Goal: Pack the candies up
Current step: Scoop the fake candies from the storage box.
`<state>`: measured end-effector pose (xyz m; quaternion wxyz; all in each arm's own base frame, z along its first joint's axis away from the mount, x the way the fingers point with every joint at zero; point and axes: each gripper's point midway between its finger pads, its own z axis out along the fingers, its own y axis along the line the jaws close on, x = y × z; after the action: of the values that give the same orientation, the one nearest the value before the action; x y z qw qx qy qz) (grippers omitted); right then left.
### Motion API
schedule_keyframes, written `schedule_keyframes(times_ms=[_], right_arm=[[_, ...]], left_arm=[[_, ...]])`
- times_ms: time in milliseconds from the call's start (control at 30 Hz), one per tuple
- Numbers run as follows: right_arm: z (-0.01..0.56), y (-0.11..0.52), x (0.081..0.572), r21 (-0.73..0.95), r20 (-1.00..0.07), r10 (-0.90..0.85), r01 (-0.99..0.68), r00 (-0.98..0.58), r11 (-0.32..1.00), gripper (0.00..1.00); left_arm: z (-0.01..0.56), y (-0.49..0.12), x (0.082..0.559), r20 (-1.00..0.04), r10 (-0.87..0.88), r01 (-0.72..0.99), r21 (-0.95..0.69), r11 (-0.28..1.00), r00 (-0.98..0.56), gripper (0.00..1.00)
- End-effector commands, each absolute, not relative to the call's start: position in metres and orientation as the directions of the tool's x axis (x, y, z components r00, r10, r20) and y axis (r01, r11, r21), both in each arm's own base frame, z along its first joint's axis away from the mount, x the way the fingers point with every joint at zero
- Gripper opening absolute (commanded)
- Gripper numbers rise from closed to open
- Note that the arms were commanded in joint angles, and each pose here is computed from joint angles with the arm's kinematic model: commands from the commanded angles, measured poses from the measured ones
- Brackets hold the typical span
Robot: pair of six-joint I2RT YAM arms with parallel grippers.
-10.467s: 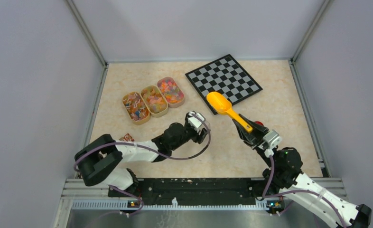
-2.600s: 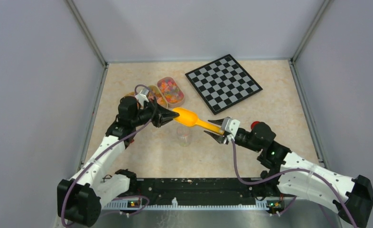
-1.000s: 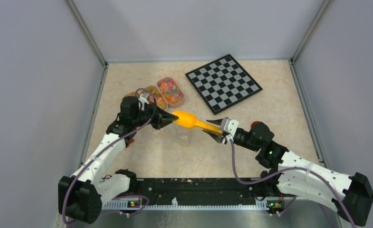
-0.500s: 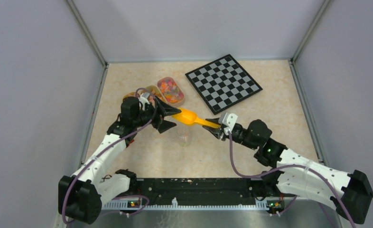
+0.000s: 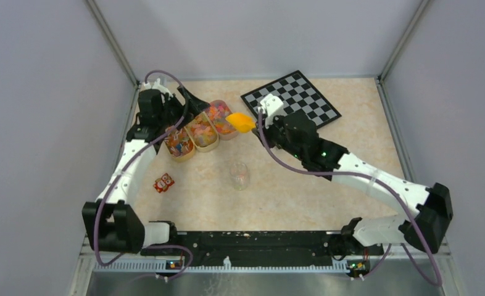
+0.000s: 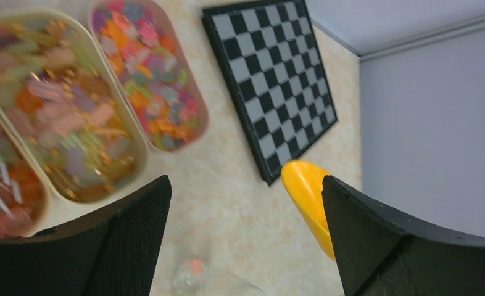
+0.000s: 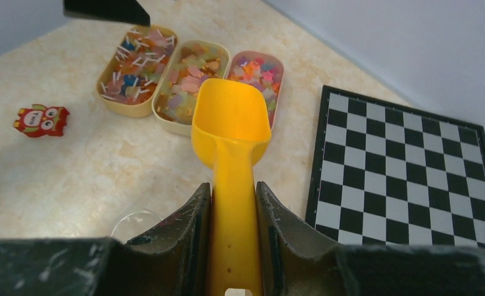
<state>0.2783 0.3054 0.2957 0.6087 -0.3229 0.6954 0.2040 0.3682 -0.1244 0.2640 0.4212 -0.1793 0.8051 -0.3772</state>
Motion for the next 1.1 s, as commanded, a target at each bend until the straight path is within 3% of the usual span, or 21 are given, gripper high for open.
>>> schedule_keyframes(times_ms=[0, 400, 600, 1067], right_arm=[[0.287, 0.312, 0.301, -0.074, -0.953, -0.241, -0.629, -0.183, 0.774, 0.00], [0.247, 0.374, 0.343, -0.114, -0.888, -0.381, -0.679, -0.258, 0.725, 0.00], [0.238, 0.389, 0.363, -0.163, -0.853, -0.446, -0.673, -0.272, 0.722, 0.00], [0.212, 0.401, 0.392, -0.267, -0.789, -0.552, -0.659, -0.269, 0.703, 0.00]], left_arm=[[0.263, -0.097, 0.420, -0.718, -0.487, 0.085, -0.599, 0.796, -0.497, 0.93], [0.181, -0.065, 0.544, -0.763, -0.328, 0.042, -0.420, 0.906, -0.557, 0.74], [0.153, -0.054, 0.574, -0.734, -0.343, 0.101, -0.486, 0.868, -0.586, 0.58], [0.112, -0.068, 0.603, -0.624, -0.408, 0.172, -0.661, 0.730, -0.666, 0.46]])
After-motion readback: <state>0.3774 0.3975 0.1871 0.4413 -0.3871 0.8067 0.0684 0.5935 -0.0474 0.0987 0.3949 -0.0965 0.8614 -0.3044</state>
